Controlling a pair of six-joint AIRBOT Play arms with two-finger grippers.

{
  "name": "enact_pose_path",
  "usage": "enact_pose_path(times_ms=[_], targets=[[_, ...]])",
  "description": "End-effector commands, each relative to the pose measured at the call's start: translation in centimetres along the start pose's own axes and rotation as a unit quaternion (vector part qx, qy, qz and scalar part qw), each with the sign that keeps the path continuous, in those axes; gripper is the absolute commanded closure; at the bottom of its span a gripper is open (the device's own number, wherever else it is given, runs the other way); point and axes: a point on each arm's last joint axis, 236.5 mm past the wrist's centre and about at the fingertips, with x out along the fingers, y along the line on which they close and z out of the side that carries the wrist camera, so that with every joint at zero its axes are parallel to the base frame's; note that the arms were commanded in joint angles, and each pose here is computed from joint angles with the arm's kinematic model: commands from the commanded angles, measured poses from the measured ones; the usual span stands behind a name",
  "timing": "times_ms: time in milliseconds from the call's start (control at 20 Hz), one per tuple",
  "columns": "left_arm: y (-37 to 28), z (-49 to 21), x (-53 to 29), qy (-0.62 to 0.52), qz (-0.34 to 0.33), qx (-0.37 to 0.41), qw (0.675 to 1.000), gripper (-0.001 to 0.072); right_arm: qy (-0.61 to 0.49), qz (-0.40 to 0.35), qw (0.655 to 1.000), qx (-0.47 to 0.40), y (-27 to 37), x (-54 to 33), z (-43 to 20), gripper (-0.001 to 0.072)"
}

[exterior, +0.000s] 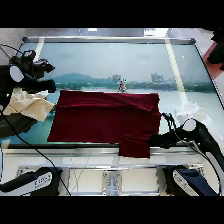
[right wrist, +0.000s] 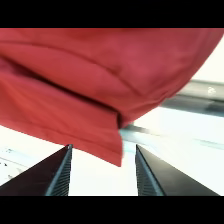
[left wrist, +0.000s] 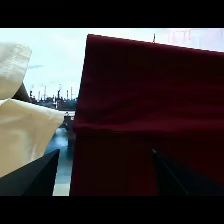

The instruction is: Fold the shirts.

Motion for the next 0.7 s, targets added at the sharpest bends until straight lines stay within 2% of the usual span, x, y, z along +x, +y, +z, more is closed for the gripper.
enact_pose_path(times_ms=[0, 350, 400, 450, 550, 650], targets=[[-1.4, -0.1, -0.3, 0.0, -0.029, -0.002, 1.0, 0.0062, 0.0, 0.035, 0.999, 0.04, 0.1, 2.9, -1.4, 0.0249], [-1.5, -0.1, -0.3, 0.001, -0.032, -0.003, 0.999, 0.0061, -0.057, 0.072, 0.994, 0.064, 0.5, 4.7, 0.1, 0.0255], [-1.5, -0.1, -0.3, 0.002, -0.032, -0.003, 0.999, 0.0062, -0.065, 0.085, 0.992, 0.064, 1.1, 4.6, 0.5, 0.0298], [-1.5, -0.2, -0.3, 0.004, -0.032, -0.003, 0.999, 0.0061, -0.07, 0.1, 0.991, 0.057, 1.8, 4.4, 0.8, 0.039], [-1.5, -0.5, -0.3, 0.008, -0.031, -0.002, 0.999, 0.0062, -0.074, 0.128, 0.988, 0.038, 3.2, 4.1, 0.9, 0.0665], [-1.4, -0.5, -0.3, 0.009, -0.03, -0.001, 1.0, 0.0065, -0.073, 0.153, 0.985, 0.03, 4.5, 3.5, 0.9, 0.0683]])
